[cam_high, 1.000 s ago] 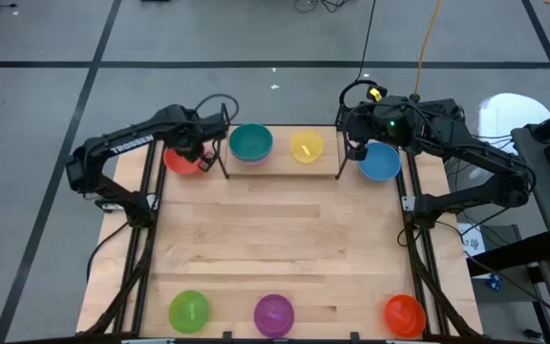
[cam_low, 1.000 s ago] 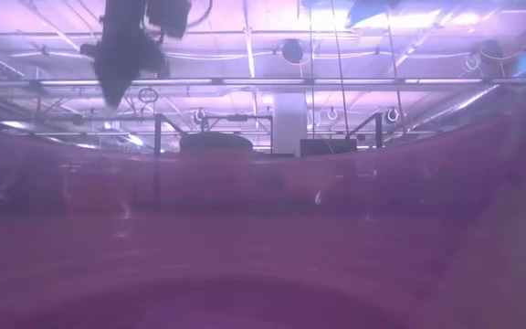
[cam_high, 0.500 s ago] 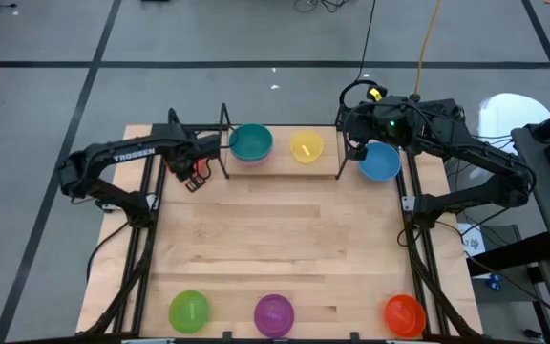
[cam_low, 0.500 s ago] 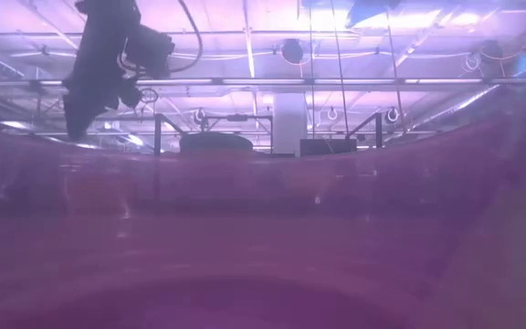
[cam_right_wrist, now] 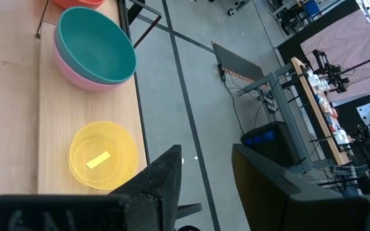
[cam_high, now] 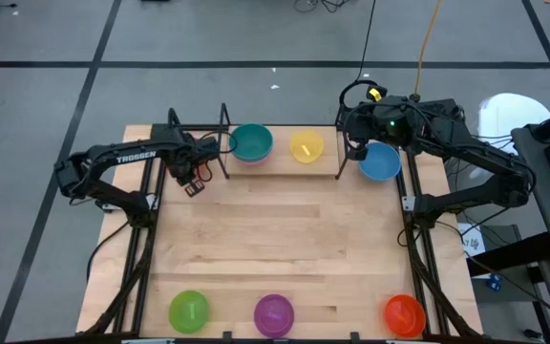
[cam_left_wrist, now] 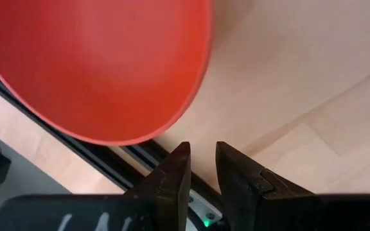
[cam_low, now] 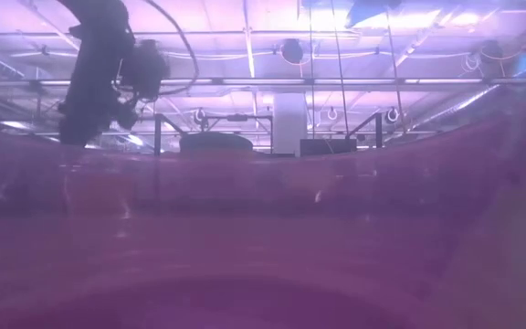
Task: Place and stack bowls onto a shelf
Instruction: Stack the orange bowl on top of the green bowl on the shelf
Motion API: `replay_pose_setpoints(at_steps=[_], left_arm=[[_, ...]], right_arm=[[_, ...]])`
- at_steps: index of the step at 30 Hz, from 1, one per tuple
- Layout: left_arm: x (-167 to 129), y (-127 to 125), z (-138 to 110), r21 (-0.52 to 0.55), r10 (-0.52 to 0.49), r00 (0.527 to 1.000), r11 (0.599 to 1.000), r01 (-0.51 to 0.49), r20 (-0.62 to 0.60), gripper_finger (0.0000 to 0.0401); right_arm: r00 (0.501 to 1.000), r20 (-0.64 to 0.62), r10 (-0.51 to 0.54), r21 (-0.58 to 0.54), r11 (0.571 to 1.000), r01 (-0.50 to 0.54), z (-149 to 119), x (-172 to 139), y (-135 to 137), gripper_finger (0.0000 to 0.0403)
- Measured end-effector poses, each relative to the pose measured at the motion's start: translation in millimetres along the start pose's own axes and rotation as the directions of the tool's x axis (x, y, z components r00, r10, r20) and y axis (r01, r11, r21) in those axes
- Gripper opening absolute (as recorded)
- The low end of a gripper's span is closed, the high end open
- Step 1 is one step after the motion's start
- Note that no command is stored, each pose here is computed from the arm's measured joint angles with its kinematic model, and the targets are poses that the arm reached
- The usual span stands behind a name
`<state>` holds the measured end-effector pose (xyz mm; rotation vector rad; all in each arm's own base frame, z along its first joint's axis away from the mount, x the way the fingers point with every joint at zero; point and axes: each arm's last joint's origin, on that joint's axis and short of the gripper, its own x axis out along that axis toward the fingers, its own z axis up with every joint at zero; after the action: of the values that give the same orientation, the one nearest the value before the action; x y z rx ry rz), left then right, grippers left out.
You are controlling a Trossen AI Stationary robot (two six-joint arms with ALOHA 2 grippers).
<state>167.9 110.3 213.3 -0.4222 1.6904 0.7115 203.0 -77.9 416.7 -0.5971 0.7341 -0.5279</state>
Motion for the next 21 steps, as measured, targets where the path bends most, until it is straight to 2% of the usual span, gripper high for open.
replay_pose_setpoints(at_steps=[5,10,15,21], left_arm=[[10,3,0,0.0,0.019,1.0,1.0,-0.019,0.006,0.0081],[10,2,1,0.054,0.075,0.997,0.996,-0.076,0.027,0.0081],[10,2,2,0.101,0.078,0.996,0.992,-0.081,0.034,0.0081],[9,1,11,0.138,0.068,0.991,0.987,-0.084,0.118,0.0081]], right_arm=[[1.0,0.0,-0.001,0.001,1.0,0.001,0,0,0,0.013],[1.0,0.017,-0.013,0.01,1.0,0.012,2,0,-1,0.013],[0.999,0.03,-0.022,0.016,1.0,0.022,3,0,-2,0.013],[0.999,0.034,-0.025,0.016,1.0,0.024,4,0,-2,0.013]])
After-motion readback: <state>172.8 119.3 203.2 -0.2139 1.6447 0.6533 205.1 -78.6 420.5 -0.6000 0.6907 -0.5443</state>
